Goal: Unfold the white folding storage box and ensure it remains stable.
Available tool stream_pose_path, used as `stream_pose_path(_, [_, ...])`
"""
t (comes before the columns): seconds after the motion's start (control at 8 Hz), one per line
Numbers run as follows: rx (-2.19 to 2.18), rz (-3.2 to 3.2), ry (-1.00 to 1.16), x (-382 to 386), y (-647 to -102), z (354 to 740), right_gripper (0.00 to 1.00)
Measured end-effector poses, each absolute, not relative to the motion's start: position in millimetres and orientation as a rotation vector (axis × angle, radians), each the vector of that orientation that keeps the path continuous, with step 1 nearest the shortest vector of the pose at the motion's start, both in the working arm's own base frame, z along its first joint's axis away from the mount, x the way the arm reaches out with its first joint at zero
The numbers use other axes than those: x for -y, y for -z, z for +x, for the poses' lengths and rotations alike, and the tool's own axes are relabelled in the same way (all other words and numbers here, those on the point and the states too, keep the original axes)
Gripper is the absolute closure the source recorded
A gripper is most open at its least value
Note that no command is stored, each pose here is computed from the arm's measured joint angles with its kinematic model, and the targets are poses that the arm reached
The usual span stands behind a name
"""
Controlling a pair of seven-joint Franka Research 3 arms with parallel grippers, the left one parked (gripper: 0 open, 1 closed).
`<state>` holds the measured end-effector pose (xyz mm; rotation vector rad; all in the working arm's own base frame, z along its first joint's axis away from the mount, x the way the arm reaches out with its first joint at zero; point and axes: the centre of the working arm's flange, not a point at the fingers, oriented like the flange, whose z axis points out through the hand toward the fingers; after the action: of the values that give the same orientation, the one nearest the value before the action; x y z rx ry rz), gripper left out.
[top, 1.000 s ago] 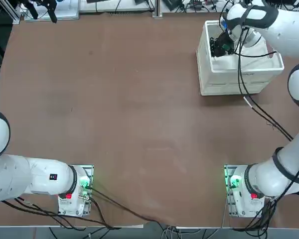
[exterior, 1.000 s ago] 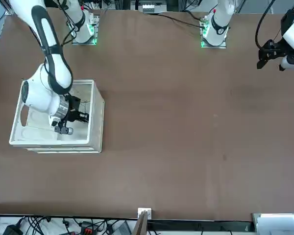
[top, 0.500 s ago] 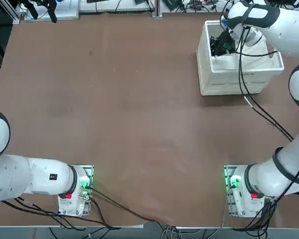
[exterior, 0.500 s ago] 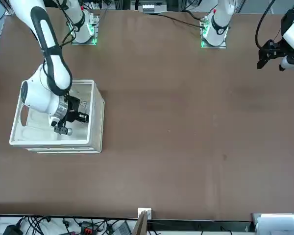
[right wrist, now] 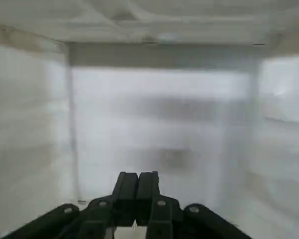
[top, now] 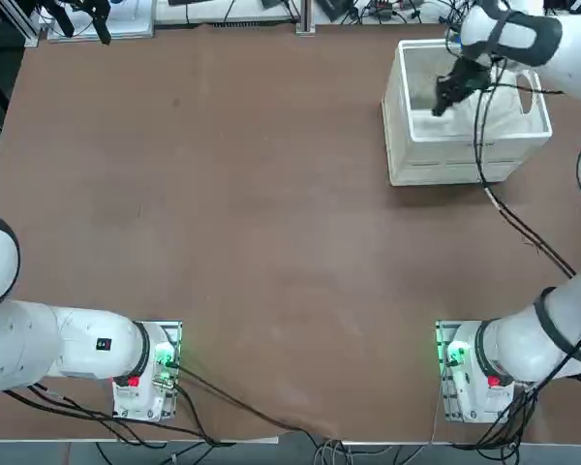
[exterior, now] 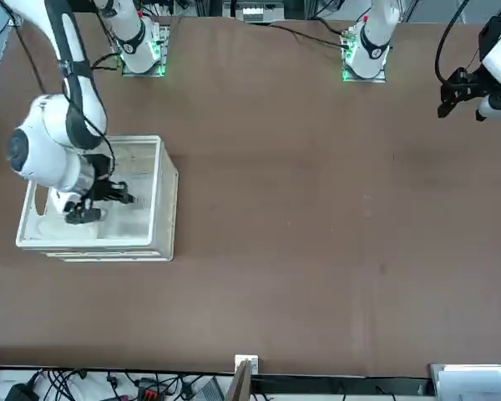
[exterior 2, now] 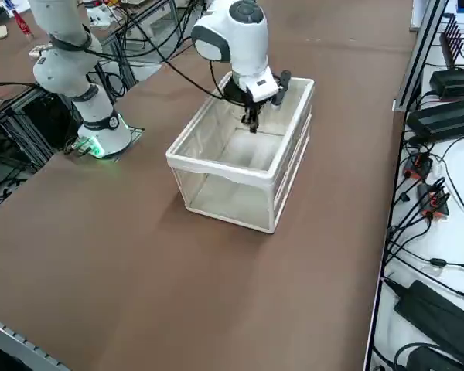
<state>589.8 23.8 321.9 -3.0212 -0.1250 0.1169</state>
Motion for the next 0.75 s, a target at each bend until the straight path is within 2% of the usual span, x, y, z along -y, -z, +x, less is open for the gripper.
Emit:
stream_pose_path(0.38, [0.176,-3.228,-0.163,23,-320,587,0.99])
stream_pose_path(0.75, [0.132,-3.336,-0.226,39,-306,579,0.99])
